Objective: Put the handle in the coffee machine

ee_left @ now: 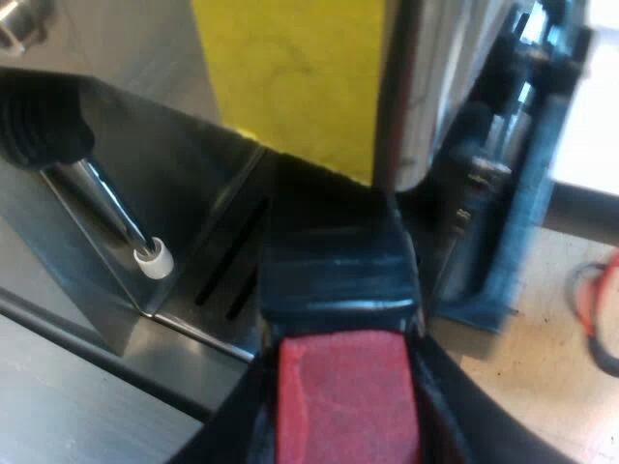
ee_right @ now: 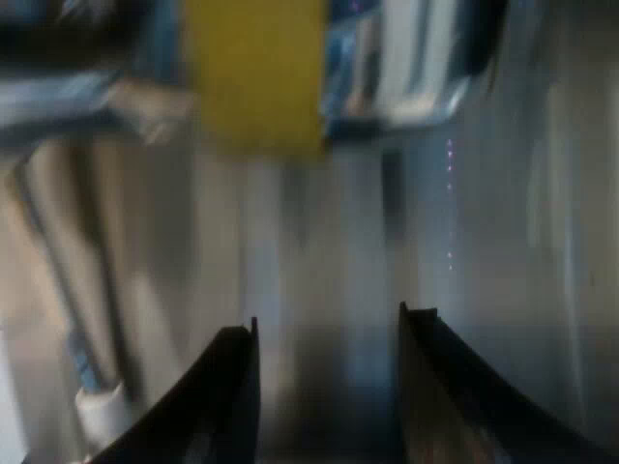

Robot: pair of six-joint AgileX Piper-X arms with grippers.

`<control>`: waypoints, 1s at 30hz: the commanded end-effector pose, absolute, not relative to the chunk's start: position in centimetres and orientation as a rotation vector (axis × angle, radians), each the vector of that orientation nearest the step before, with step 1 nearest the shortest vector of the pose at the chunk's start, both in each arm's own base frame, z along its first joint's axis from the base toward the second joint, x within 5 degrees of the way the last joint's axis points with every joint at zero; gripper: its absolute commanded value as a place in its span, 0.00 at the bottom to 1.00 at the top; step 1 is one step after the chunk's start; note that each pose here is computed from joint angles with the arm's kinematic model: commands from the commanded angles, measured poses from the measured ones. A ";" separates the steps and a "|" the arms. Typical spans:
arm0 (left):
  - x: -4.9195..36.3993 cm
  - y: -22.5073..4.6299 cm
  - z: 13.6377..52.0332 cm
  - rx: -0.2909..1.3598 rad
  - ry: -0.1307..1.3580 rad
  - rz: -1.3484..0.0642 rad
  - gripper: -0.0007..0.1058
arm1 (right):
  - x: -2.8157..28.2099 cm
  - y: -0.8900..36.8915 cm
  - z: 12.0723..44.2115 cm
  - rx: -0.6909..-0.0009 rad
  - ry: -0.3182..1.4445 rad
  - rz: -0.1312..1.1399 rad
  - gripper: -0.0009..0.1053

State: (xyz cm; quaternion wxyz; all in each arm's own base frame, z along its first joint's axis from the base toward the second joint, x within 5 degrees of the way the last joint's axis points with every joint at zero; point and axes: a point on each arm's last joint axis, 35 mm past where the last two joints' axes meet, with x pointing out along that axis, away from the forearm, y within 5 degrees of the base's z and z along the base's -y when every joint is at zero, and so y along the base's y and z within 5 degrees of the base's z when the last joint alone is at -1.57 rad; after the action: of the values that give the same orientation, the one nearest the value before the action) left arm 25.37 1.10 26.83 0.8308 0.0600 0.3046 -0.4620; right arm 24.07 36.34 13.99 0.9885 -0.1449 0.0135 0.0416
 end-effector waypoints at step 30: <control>25.1 0.9 28.9 0.134 0.495 -1.063 0.21 | 26.4 36.1 18.4 -0.206 -0.185 -0.001 0.36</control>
State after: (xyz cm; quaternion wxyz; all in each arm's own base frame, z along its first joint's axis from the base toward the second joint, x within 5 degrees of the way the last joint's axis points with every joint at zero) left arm 25.37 1.10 26.83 0.8306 0.0626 0.3031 -0.4629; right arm 26.25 36.43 16.11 0.9857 -0.1585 -0.0567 0.0111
